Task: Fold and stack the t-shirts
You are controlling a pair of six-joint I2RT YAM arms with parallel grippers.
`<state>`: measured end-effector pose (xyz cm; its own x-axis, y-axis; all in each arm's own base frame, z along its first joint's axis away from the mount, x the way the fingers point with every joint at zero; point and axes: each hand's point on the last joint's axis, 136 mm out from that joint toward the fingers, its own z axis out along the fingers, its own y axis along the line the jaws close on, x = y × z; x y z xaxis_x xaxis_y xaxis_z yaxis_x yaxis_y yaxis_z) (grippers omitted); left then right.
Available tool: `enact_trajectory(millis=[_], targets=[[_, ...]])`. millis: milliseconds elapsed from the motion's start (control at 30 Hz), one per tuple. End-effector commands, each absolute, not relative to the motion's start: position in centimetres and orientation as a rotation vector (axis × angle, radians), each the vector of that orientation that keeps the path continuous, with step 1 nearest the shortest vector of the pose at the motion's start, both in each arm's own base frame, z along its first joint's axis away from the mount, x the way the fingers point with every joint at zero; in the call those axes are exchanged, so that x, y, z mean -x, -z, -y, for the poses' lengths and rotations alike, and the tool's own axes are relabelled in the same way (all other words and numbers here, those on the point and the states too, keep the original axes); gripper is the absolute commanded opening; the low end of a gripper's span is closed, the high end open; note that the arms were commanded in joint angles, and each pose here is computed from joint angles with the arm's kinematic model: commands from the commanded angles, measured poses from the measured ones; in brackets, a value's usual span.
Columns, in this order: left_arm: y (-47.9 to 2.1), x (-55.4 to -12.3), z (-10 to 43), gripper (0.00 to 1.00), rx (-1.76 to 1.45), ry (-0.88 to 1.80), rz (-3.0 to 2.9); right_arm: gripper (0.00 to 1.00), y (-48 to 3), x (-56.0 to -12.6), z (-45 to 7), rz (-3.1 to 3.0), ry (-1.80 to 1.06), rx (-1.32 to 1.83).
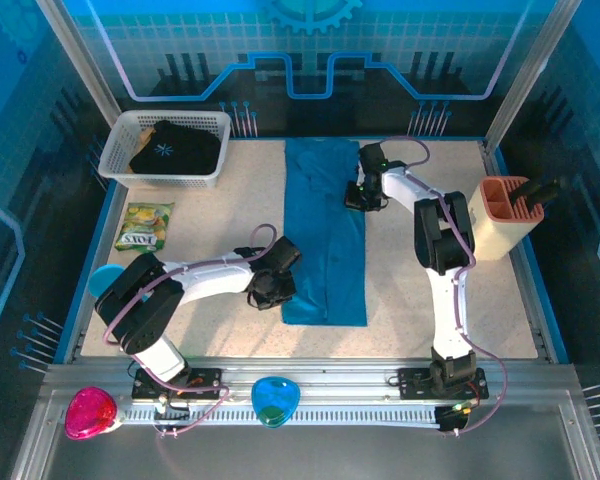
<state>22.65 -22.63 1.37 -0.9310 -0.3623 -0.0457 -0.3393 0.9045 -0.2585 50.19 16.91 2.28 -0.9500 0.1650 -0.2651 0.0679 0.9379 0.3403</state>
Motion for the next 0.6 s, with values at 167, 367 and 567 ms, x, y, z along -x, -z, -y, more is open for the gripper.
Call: enact_trajectory(millis=[167, 367, 567], targets=[[-11.3, -29.0, 19.7, 0.0, 0.275, 0.002, -2.702, 0.09, -17.2, -48.2, -16.5, -2.543, -0.495, 0.175], [-26.3, -35.6, 20.0, 0.29, 0.006, 0.046, -2.154, 0.26, -27.9, -40.4, -16.1, -2.255, -0.393, 0.515], [-37.7, -33.1, 19.9, 0.99, -0.246, 0.197, -1.648, 0.5, -28.9, -29.8, -16.7, -1.952, -0.324, 0.94]])
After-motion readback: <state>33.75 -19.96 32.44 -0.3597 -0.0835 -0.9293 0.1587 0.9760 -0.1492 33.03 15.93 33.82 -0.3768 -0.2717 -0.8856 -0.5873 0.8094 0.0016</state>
